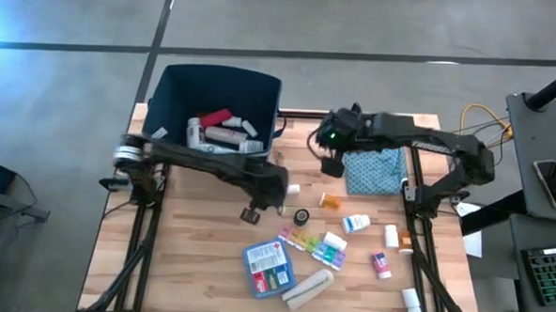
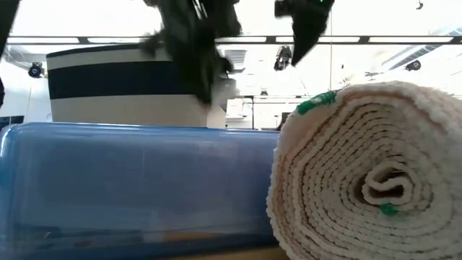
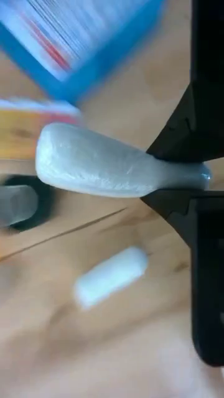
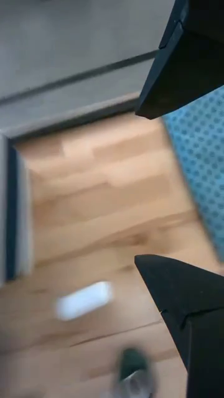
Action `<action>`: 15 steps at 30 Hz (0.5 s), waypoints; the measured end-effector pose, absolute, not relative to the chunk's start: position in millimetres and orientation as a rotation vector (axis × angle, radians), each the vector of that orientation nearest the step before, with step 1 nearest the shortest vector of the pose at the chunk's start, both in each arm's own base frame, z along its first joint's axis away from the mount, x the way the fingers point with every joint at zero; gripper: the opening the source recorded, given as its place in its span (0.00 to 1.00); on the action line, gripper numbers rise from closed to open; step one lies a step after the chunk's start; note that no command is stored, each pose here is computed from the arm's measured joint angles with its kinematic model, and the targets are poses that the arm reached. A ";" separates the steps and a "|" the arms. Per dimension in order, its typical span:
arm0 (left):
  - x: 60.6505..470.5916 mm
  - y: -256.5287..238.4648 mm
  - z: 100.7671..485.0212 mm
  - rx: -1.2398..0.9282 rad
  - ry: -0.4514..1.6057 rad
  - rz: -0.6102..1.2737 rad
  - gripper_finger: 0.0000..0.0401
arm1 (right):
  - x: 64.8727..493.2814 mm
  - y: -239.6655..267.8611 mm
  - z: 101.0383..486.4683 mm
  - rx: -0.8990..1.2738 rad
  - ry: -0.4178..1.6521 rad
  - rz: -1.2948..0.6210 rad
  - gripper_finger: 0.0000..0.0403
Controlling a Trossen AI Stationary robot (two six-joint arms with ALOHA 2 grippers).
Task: Pick & place medical supplies in basket/bin
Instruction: Put the bottom rolled gauze into the blue bin
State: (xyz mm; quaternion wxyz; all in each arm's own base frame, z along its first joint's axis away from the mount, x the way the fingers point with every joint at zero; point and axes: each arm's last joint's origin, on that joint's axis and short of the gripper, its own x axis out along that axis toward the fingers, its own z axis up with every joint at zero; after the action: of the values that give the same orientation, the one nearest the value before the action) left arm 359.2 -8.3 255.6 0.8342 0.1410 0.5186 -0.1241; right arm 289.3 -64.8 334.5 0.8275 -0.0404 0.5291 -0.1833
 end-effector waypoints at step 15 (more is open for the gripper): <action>212.5 71.2 414.7 0.268 0.586 0.744 0.19 | 342.6 -36.0 223.5 -0.199 0.971 -0.090 0.90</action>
State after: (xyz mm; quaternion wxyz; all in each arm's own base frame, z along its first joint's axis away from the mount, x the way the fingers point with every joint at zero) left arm 212.5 71.2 414.7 0.8814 0.1284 0.2813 0.3571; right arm 342.6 -36.0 223.5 0.8788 -0.0956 0.4655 -0.0429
